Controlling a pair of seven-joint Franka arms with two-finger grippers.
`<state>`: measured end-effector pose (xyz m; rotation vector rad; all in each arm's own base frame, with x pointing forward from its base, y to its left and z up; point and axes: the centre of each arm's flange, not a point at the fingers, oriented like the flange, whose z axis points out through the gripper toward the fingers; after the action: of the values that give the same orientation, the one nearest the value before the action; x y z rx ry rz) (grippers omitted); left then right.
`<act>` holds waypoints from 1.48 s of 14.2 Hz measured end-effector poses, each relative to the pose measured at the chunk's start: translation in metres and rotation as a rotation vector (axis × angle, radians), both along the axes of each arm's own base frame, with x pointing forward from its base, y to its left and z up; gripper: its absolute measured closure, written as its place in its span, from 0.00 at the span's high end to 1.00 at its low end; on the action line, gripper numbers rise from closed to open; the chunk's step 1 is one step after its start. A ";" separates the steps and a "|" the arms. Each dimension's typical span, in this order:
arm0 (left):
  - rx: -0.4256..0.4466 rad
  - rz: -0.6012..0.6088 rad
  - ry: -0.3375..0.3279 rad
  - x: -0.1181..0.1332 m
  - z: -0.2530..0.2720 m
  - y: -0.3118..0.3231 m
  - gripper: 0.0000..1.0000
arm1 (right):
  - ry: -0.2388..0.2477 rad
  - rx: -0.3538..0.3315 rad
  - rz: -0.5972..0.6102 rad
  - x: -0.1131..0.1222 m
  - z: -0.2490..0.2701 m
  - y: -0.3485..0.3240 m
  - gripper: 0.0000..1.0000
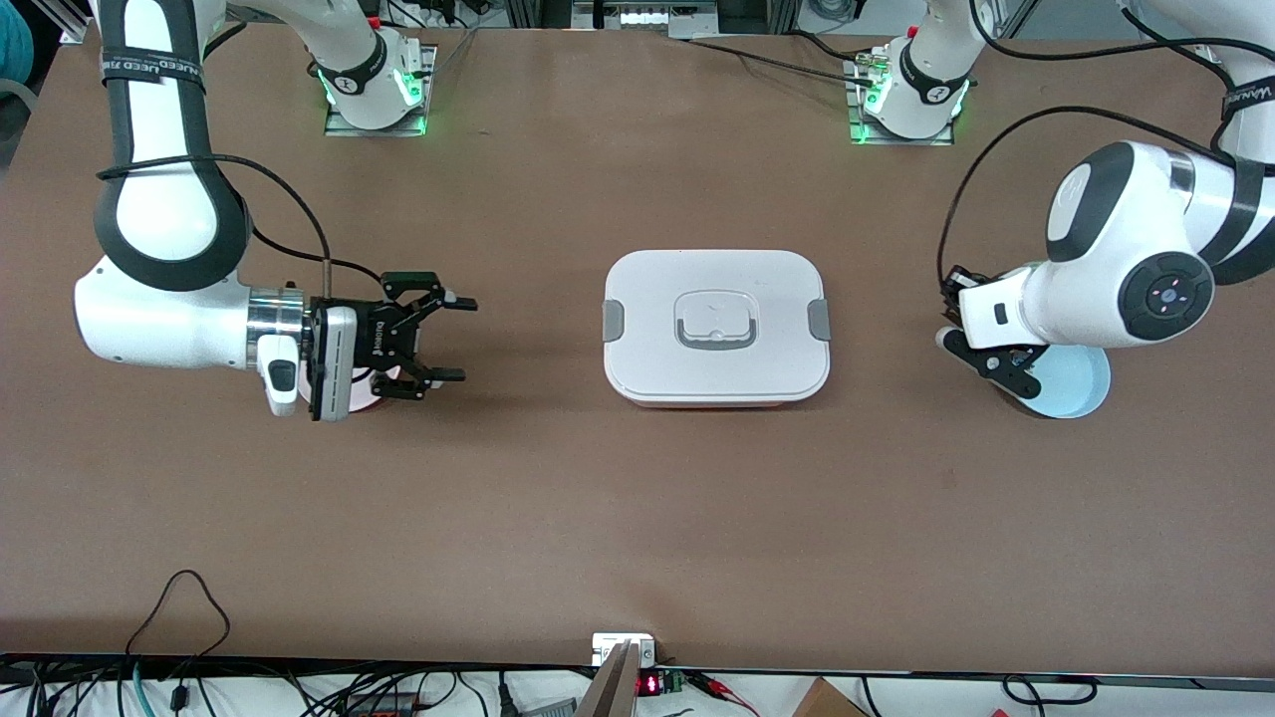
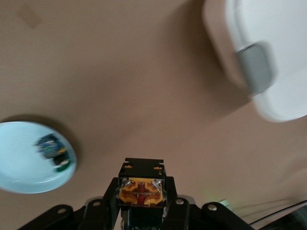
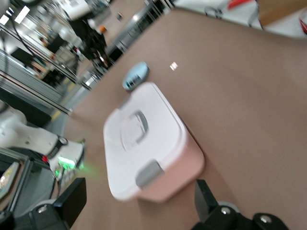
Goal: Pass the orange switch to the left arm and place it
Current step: 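Carry the switch to the blue plate while the right gripper retracts, then lower the switch onto the blue plate and open the left gripper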
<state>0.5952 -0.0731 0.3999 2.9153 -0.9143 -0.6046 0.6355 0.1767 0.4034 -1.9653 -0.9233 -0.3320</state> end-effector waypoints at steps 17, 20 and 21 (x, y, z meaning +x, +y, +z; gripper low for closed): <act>-0.082 -0.762 0.010 -0.014 -0.145 0.196 0.40 | 0.405 -1.173 -0.441 -0.016 0.035 -0.095 1.00; -0.115 -0.781 -0.005 -0.019 -0.171 0.220 0.40 | 0.359 -1.224 -0.535 -0.015 0.073 -0.149 1.00; -0.127 -0.779 -0.017 -0.020 -0.180 0.225 0.40 | 0.359 -1.207 -0.589 -0.014 0.083 -0.176 1.00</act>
<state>0.5756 0.1518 0.2203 2.3757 -2.0121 -0.4987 0.6220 0.0011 0.4867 -3.2488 -0.2320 0.3715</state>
